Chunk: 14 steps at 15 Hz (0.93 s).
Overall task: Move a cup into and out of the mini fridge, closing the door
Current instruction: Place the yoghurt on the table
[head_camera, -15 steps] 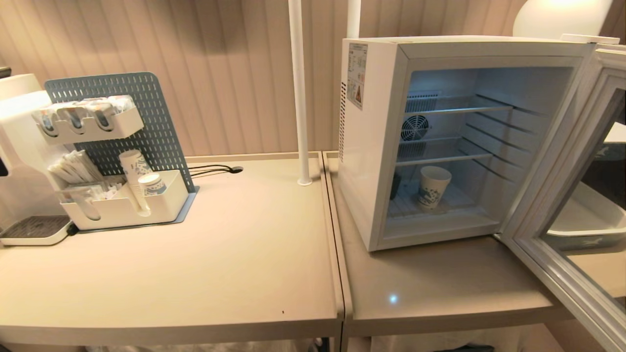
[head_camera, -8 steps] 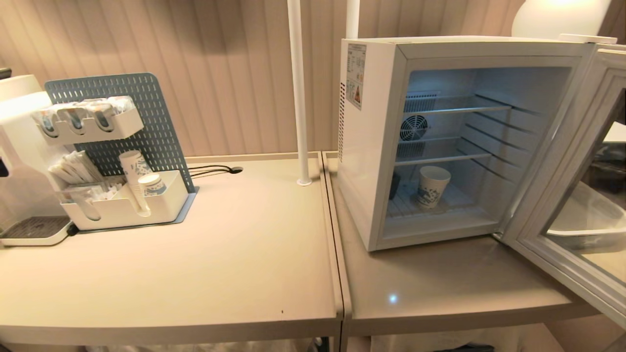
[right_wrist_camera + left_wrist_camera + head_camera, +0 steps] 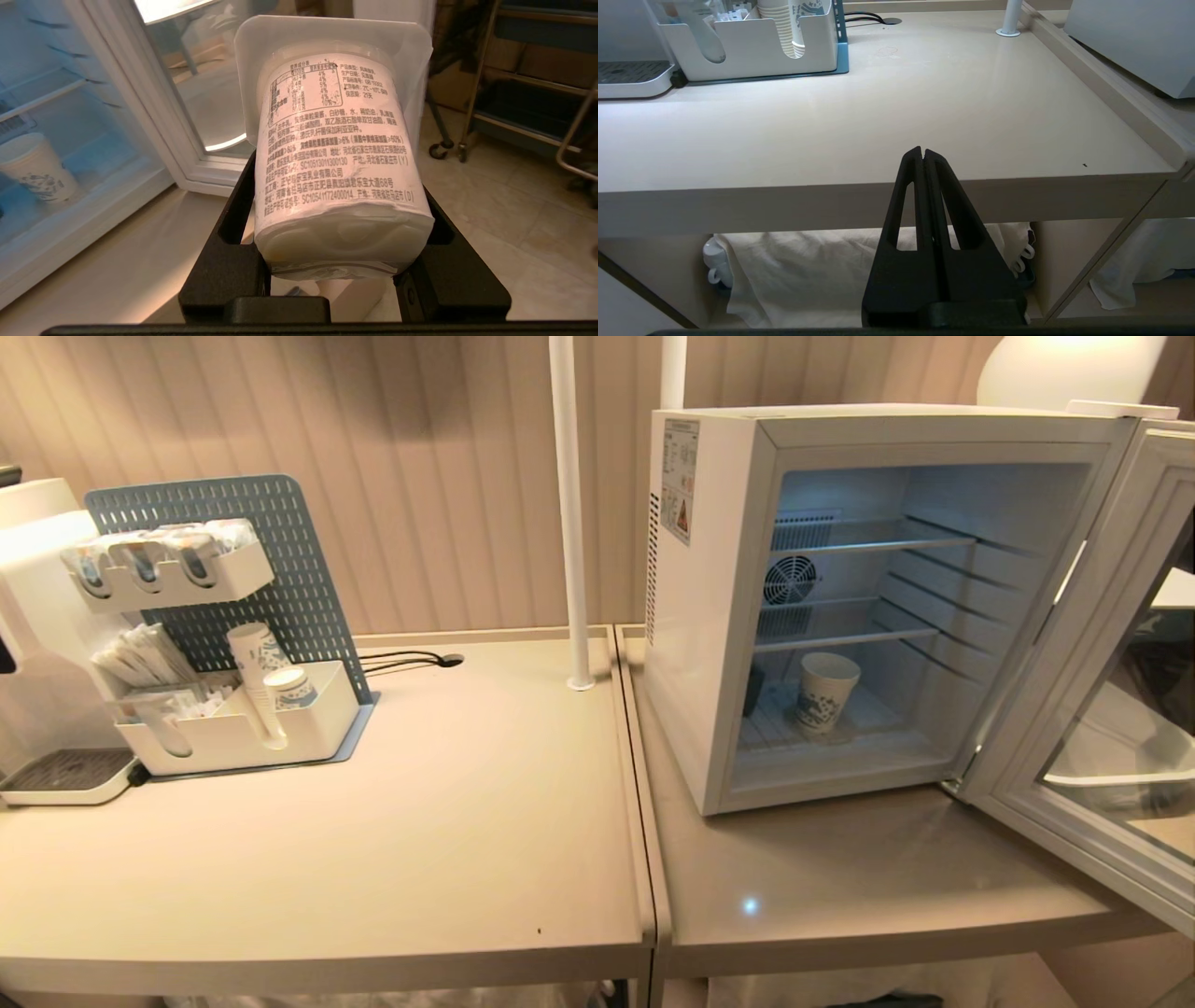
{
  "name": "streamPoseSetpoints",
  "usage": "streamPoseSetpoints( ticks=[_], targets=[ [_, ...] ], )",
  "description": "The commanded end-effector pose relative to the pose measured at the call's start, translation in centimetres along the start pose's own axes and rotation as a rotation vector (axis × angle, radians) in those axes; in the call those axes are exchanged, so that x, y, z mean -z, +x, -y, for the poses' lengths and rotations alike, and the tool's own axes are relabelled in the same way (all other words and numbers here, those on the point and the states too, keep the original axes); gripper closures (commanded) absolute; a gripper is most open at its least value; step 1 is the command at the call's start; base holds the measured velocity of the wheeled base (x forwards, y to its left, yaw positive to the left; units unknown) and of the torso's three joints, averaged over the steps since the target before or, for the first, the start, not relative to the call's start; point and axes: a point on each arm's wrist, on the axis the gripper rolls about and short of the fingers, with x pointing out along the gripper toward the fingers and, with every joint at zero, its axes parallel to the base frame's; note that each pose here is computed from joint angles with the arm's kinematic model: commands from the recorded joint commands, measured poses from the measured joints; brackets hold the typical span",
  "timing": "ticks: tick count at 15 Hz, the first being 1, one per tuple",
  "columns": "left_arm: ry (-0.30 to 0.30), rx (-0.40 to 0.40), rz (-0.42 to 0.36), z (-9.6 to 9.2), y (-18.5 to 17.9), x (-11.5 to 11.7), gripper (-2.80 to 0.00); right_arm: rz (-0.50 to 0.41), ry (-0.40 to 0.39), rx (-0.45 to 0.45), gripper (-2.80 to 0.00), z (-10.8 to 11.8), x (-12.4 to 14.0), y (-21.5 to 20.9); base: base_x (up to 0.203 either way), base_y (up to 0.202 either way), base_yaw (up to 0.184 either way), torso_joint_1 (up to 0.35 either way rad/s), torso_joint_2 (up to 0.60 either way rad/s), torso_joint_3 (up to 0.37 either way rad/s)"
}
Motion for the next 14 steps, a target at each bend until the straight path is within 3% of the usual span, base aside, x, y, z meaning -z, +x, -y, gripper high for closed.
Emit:
streamPoseSetpoints(
  ticks=[1,4,7,9,11,12,14],
  targets=[
    [0.000,0.000,-0.001,0.0,0.0,0.0,0.00,0.007,0.001,0.015,0.00,0.0,0.0,-0.3,0.000,0.000,0.000,0.000,0.00,0.000],
    [-0.002,-0.001,-0.001,0.0,0.0,0.0,0.00,-0.012,0.036,-0.027,0.00,-0.1,0.9,-0.1,0.000,0.000,0.000,0.000,0.00,0.000],
    [0.000,0.000,-0.001,0.0,0.0,0.0,0.00,-0.071,0.087,-0.367,0.00,-0.8,1.9,-0.2,0.000,0.000,0.000,0.000,0.00,0.000],
    [0.000,0.000,-0.001,0.0,0.0,0.0,0.00,-0.007,0.080,-0.551,0.00,0.2,2.5,-1.7,0.000,0.000,0.000,0.000,0.00,0.000],
    [-0.002,0.000,-0.001,0.0,0.0,0.0,0.00,0.081,0.038,-0.719,0.00,1.4,3.4,-3.4,0.000,0.000,0.000,0.000,0.00,0.000],
    [0.000,0.000,-0.001,0.0,0.0,0.0,0.00,0.073,0.000,-0.781,0.00,1.4,4.2,-3.5,0.000,0.000,0.000,0.000,0.00,0.000],
    [0.000,0.000,-0.001,0.0,0.0,0.0,0.00,-0.029,-0.099,-0.907,0.00,0.7,7.0,-2.6,0.000,0.000,0.000,0.000,0.00,0.000]
  ],
)
